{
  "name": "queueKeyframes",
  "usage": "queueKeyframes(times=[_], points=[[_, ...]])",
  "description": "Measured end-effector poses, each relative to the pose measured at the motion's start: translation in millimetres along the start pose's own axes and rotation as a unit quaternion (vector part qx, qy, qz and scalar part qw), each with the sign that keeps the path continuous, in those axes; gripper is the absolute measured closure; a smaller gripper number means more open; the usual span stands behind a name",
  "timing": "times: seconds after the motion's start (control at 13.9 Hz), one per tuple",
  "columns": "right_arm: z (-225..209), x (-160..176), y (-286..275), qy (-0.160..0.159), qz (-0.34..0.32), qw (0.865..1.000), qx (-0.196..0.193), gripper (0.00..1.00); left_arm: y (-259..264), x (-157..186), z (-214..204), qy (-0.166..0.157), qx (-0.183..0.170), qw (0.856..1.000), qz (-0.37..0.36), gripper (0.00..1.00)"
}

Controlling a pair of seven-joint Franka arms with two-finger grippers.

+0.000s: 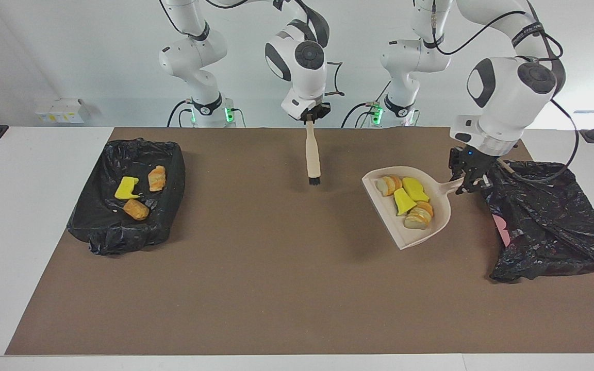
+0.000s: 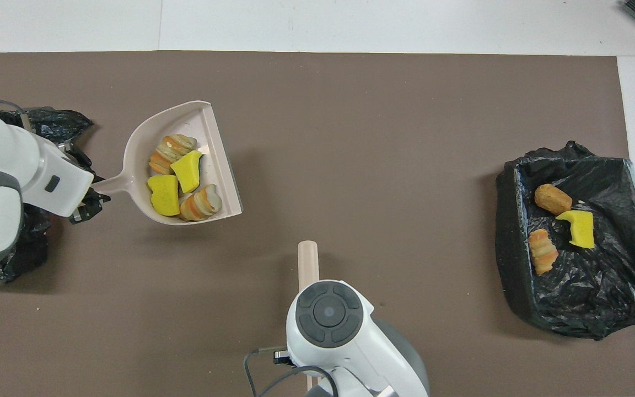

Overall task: Sweep and dump trash in bin
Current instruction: 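Carry the loaded dustpan with the left gripper over the nearby trash bag, then tip the dustpan over the trash bag with the left gripper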

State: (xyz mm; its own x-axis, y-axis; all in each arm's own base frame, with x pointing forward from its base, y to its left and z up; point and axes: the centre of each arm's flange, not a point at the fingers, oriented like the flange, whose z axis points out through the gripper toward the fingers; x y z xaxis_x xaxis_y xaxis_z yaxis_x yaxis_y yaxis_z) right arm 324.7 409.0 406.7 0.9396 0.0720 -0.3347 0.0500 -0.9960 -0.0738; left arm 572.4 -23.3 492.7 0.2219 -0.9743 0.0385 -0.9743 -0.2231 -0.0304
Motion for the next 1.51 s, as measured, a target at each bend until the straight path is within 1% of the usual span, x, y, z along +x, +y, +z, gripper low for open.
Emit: queueKeyframes(times=[0.14, 0.29, 0.43, 0.5, 0.65, 0.86, 0.93, 1.01, 1.22, 1.37, 1.51], points=[[23.8, -9.3, -20.3, 0.009, 0.001, 1.0, 0.0, 0.74, -13.0, -42.1, -6.8, 0.003, 0.006, 1.0, 0.011, 0.69], [52.1, -14.7, -35.8, 0.009, 0.005, 1.0, -0.005, 0.74, -25.6, -95.8, -12.5, 0.002, 0.013, 1.0, 0.02, 0.69], [69.9, -14.7, -35.8, 0.005, 0.006, 1.0, -0.011, 0.74, -35.0, -142.8, -19.2, -0.001, 0.02, 1.0, 0.015, 0.69], [75.9, -15.3, -34.0, 0.005, 0.007, 1.0, -0.013, 0.74, -37.7, -162.5, -22.0, -0.008, 0.023, 1.0, 0.014, 0.69], [80.9, -15.4, -31.8, 0.009, 0.008, 1.0, -0.012, 0.74, -42.2, -204.6, -30.5, -0.04, 0.029, 0.999, 0.015, 0.69], [80.8, -15.4, -31.3, 0.01, 0.009, 1.0, -0.011, 0.74, -52.1, -268.5, -53.0, -0.077, 0.041, 0.996, -0.008, 0.69], [81.5, -15.2, -31.0, 0.01, 0.009, 1.0, -0.011, 0.74, -55.7, -285.2, -58.4, -0.098, 0.043, 0.994, -0.011, 0.69], [82.3, -14.3, -30.9, 0.013, 0.01, 1.0, -0.008, 0.74, -59.9, -295.3, -62.2, -0.121, 0.044, 0.992, -0.01, 0.69], [86.4, -13.2, -28.8, 0.017, 0.012, 1.0, -0.006, 0.74, -73.2, -304.4, -69.7, -0.174, 0.051, 0.983, 0.003, 0.69], [89.9, -13.4, -26.8, 0.015, 0.013, 1.0, -0.009, 0.74, -79.7, -308.5, -73.3, -0.227, 0.059, 0.972, 0.016, 0.69], [98.1, -12.4, -27.5, 0.017, 0.012, 1.0, -0.009, 0.74, -82.2, -309.3, -75.9, -0.265, 0.068, 0.962, -0.002, 0.69]])
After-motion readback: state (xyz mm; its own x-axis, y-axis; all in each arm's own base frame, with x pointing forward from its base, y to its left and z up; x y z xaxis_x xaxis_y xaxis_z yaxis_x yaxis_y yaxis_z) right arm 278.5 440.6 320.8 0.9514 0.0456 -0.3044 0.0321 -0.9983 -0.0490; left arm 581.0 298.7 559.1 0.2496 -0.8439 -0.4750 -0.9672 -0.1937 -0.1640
